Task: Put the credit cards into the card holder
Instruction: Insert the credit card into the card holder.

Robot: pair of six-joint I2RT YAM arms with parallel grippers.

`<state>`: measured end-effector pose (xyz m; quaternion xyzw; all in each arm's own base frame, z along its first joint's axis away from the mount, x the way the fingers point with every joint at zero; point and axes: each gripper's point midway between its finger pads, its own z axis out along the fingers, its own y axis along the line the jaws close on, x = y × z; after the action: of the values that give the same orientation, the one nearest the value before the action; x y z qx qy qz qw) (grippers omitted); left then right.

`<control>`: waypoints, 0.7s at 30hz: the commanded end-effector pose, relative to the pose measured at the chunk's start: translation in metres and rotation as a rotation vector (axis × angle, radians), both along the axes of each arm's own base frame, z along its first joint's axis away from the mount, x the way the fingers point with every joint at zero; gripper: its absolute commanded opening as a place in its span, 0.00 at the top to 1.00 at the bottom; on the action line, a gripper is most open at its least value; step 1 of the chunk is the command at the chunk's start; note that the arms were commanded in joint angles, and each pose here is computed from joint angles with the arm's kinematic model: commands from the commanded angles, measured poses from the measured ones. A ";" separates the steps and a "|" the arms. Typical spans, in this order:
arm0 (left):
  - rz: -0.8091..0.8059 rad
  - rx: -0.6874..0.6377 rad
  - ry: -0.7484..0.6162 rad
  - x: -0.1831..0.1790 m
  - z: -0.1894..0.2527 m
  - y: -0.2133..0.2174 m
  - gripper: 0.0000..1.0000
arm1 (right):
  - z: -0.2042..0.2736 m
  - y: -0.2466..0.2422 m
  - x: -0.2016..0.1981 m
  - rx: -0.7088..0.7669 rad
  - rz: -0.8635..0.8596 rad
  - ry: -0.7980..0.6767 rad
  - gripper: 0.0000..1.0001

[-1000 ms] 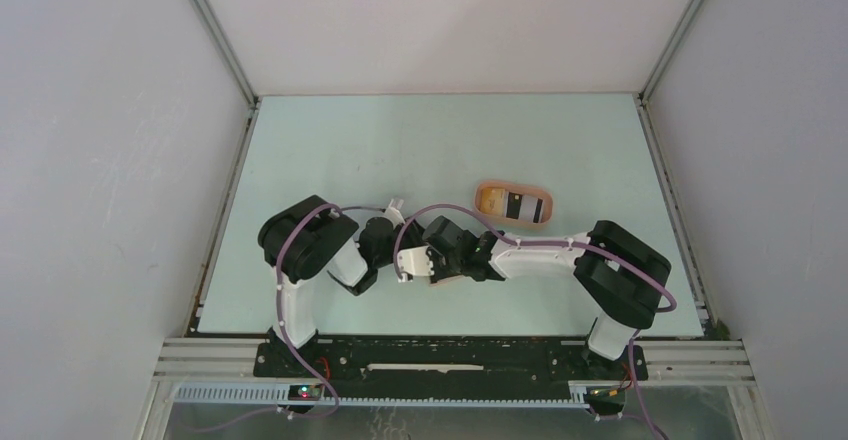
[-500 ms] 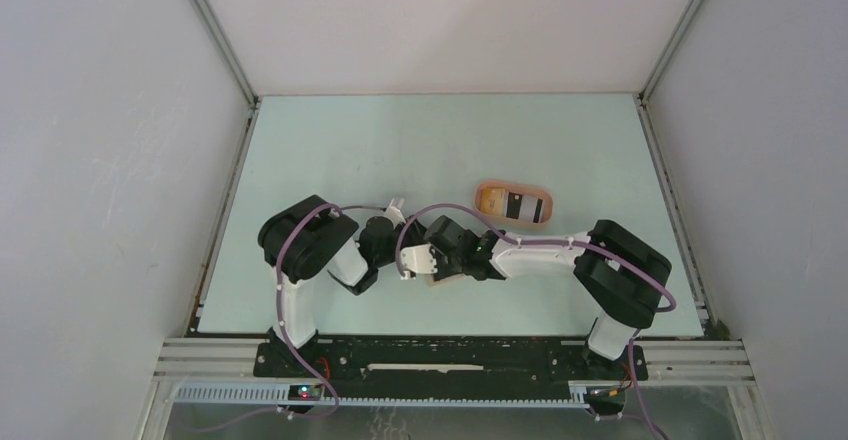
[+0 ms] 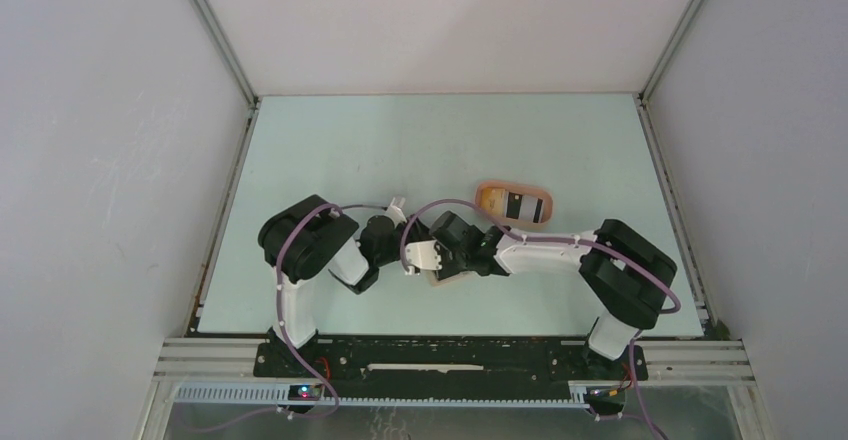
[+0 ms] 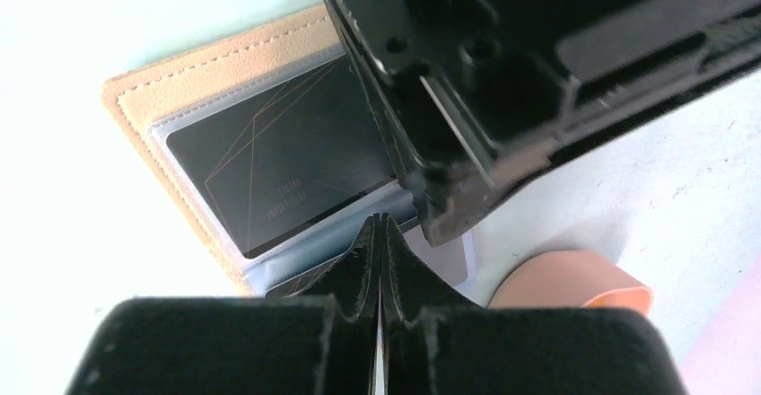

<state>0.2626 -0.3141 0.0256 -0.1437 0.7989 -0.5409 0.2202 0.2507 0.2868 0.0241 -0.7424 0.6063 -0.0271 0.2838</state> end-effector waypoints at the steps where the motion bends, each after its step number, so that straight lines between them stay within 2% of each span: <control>1: -0.001 0.054 -0.014 0.003 -0.005 0.004 0.65 | 0.025 -0.008 -0.006 0.050 -0.020 0.028 0.97; 6: 0.000 0.058 -0.093 0.006 0.014 0.006 0.63 | 0.057 -0.002 -0.020 0.153 -0.014 0.107 0.94; 12: 0.000 0.073 -0.184 0.006 0.037 0.011 0.61 | 0.096 -0.002 -0.029 0.266 -0.025 0.132 0.90; 18: 0.005 0.116 -0.321 0.004 0.065 0.022 0.60 | 0.137 -0.009 -0.032 0.410 -0.089 0.215 0.80; 21: 0.008 0.152 -0.403 0.003 0.082 0.029 0.59 | 0.155 -0.015 -0.032 0.478 -0.123 0.276 0.69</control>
<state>0.2651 -0.2992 0.0911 -0.0619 0.7827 -0.5254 0.3278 0.2247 0.2723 0.1405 -0.6567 0.6561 0.1308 0.3481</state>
